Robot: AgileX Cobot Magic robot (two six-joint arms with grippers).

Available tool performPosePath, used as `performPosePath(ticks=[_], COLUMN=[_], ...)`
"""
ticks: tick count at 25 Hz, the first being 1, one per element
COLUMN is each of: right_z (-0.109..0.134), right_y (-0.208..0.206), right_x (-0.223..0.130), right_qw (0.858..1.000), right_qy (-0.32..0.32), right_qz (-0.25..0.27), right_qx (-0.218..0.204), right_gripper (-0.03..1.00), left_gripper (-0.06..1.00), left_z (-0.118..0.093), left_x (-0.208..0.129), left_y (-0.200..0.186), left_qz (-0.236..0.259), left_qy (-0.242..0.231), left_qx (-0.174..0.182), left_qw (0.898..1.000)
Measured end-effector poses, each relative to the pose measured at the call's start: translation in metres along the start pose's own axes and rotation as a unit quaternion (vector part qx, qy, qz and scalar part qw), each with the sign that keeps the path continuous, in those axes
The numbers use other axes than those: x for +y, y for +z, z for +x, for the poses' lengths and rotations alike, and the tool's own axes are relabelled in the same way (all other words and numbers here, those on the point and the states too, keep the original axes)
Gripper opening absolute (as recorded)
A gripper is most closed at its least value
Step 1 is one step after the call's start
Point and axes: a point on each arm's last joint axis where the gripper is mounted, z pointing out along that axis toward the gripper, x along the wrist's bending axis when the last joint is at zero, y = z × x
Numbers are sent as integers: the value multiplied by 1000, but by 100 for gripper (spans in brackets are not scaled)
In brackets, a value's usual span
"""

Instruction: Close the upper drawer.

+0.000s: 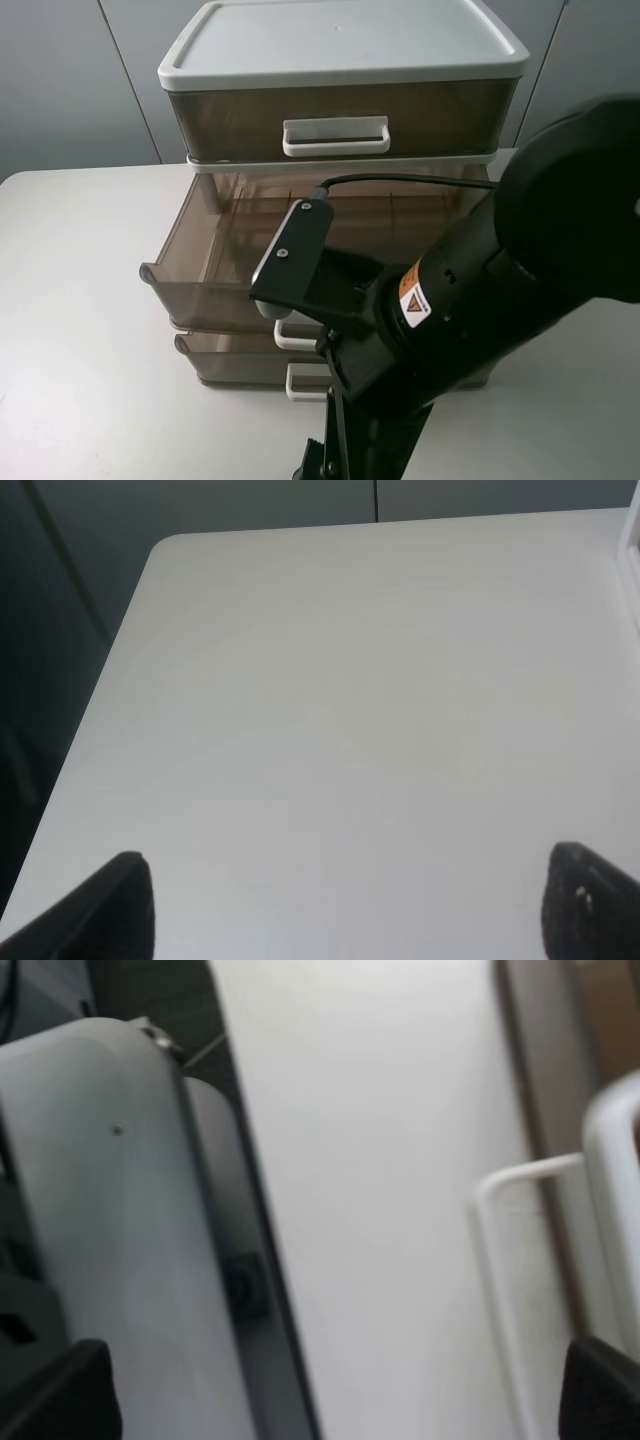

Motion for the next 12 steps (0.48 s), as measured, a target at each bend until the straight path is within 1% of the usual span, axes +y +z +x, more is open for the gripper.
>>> performPosePath(ticks=[6,12], right_z=[-8,-11], right_y=[-1,-2], right_x=[1,1], right_qw=[1000,999], right_qy=[4,12], right_qz=[-9,-8], right_qx=[-29,-44], right_gripper=[67,66], left_gripper=[74,74], left_z=[0,0], left_x=[0,0], left_y=[0,0], left_qz=[0,0], left_qy=[0,0], left_qx=[0,0], left_qw=[1000,1000])
